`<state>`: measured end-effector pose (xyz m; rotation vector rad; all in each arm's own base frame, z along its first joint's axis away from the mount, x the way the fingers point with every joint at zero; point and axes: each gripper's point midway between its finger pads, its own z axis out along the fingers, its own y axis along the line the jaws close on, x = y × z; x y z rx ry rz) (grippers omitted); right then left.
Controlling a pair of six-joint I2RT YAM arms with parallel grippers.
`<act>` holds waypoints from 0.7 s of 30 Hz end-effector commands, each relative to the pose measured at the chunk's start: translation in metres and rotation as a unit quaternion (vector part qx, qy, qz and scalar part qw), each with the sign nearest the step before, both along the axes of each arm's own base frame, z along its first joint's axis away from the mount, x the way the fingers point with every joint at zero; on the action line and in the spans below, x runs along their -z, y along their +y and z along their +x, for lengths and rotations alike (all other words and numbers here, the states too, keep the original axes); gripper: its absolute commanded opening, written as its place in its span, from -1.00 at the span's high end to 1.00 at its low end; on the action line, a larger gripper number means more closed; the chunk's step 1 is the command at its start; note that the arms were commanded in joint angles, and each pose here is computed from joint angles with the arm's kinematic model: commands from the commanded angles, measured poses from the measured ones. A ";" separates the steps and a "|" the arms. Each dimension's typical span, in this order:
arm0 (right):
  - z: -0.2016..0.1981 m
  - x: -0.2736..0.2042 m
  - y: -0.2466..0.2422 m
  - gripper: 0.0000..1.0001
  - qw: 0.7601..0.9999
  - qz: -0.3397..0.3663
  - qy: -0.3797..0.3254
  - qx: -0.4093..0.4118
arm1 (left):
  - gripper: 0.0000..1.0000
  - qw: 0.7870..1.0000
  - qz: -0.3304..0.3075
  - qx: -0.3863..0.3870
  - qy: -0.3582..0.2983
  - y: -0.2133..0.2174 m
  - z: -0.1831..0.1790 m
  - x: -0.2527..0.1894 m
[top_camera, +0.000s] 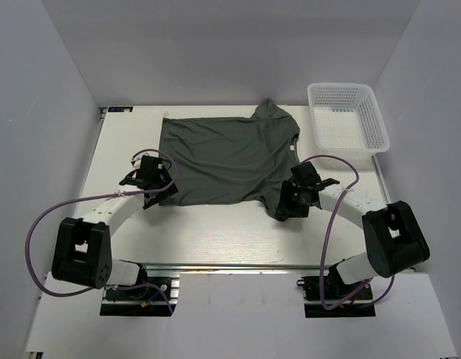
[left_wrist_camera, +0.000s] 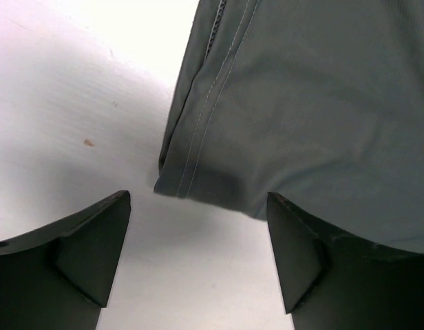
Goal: Fold and stack the t-shirts
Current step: Grap the side of the flattened tshirt closest away from the robot with both arms
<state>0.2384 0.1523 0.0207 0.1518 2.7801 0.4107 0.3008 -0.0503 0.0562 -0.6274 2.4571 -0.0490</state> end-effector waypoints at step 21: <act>-0.005 0.010 -0.014 0.61 0.999 -0.033 0.014 0.028 | -0.05 0.997 0.004 -0.009 0.083 0.001 -0.014 0.062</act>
